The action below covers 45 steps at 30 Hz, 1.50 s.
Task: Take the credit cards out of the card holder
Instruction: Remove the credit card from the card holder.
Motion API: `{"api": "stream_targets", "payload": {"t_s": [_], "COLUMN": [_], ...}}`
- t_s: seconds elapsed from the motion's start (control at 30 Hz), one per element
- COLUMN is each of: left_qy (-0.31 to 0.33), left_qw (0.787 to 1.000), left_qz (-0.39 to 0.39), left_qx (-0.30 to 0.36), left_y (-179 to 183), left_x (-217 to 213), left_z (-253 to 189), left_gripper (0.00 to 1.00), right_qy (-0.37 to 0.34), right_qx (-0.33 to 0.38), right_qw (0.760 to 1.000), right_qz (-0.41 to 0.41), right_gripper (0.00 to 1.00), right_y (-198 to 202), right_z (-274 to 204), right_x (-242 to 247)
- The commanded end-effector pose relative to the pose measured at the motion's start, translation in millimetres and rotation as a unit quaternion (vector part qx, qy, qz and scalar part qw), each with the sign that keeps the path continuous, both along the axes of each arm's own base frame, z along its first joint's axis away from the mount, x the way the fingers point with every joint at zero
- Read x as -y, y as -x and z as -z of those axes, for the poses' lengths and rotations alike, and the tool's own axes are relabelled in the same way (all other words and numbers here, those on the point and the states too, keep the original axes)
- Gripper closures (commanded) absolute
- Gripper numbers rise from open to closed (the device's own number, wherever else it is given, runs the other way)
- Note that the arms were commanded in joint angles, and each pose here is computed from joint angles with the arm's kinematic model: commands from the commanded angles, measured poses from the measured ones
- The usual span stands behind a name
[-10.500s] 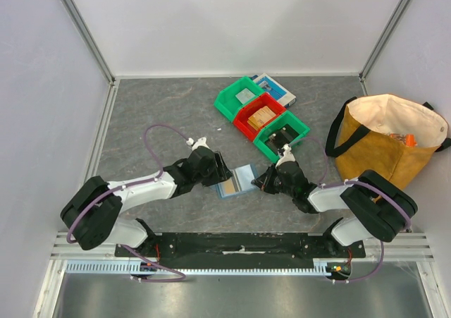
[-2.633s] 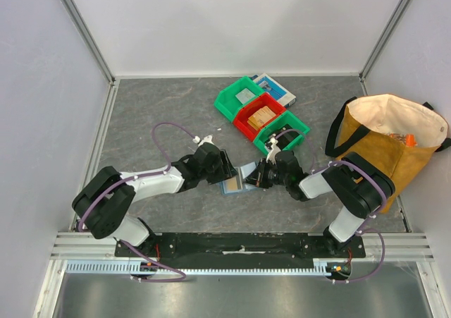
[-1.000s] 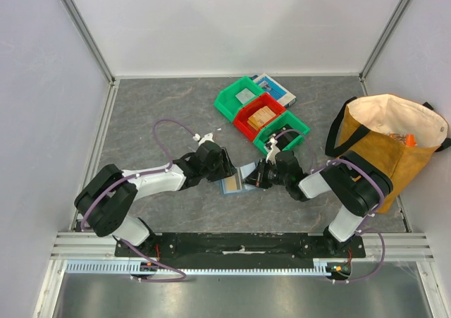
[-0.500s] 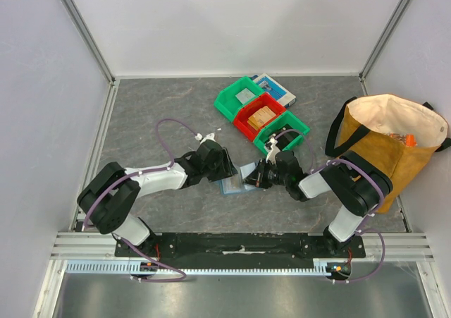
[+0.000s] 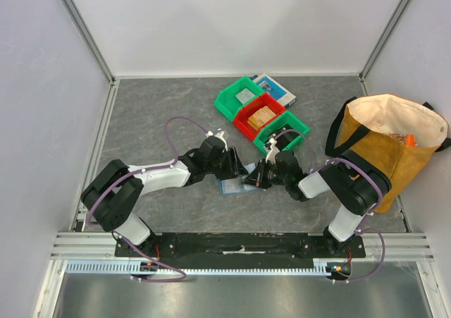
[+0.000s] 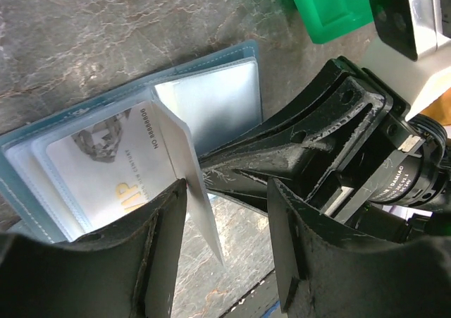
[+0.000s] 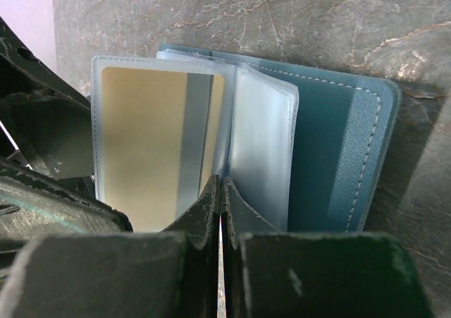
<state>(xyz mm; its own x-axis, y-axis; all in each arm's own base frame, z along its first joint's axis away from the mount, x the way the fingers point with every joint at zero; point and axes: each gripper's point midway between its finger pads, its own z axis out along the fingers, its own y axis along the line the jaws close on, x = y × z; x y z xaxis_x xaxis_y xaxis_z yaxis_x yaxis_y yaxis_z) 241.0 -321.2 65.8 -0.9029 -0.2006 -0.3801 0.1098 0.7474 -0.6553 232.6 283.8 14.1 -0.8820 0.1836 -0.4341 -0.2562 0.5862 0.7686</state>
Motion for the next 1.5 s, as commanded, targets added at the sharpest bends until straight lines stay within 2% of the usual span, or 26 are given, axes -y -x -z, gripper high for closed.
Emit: {"api": "stream_targets", "payload": {"t_s": [0.0, 0.07, 0.13, 0.23, 0.3, 0.4, 0.57, 0.77, 0.87, 1.07, 1.23, 1.47], "left_qy": [0.043, 0.049, 0.051, 0.048, 0.047, 0.045, 0.058, 0.071, 0.078, 0.084, 0.069, 0.061], "left_qw": [0.999, 0.998, 0.998, 0.998, 0.998, 0.999, 0.998, 0.996, 0.995, 0.993, 0.994, 0.995], "left_qz": [0.026, 0.028, 0.031, 0.030, 0.029, 0.029, 0.037, 0.051, 0.059, 0.084, 0.090, 0.075], "left_qx": [0.014, 0.019, 0.017, 0.013, 0.011, 0.007, 0.002, 0.008, 0.013, 0.013, -0.006, -0.005], "left_y": [-0.2, -0.6, -0.3, -0.1, -0.2, -0.5, -0.7, -0.1, 0.7, 8.1, 11.2, 9.6], "left_x": [19.0, 21.7, 23.7, 24.2, 24.4, 25.8, 34.7, 49.5, 56.7, 75.6, 84.1, 82.0], "left_z": [-16.7, -20.8, -20.5, -16.2, -13.1, -7.5, -5.2, -13.7, -20.0, -23.4, -2.6, 5.6], "left_gripper": [0.45, 0.45, 0.44, 0.44, 0.44, 0.44, 0.44, 0.44, 0.44, 0.44, 0.44, 0.45], "right_qy": [0.059, 0.053, 0.050, 0.057, 0.074, 0.114, 0.156, 0.158, 0.161, 0.158, 0.137, 0.103], "right_qx": [-0.065, -0.059, -0.051, -0.030, -0.009, 0.024, 0.062, 0.080, 0.097, 0.155, 0.172, 0.149], "right_qw": [0.996, 0.997, 0.997, 0.998, 0.997, 0.993, 0.985, 0.981, 0.974, 0.951, 0.954, 0.972], "right_qz": [-0.009, -0.012, -0.011, -0.010, -0.004, 0.007, 0.037, 0.083, 0.126, 0.214, 0.205, 0.151], "right_gripper": [1.00, 0.96, 0.81, 0.67, 0.62, 0.59, 0.60, 0.64, 0.71, 0.74, 0.78, 0.83], "right_y": [30.6, 30.2, 29.6, 27.5, 23.2, 16.1, 7.3, 5.0, 0.9, -10.2, -8.2, 0.7], "right_z": [40.2, 36.8, 32.4, 22.4, 13.3, 3.1, -12.5, -22.1, -31.4, -62.4, -75.1, -64.1], "right_x": [18.7, 17.3, 17.6, 20.9, 26.6, 39.8, 59.4, 74.5, 88.6, 118.8, 114.4, 89.7]}}
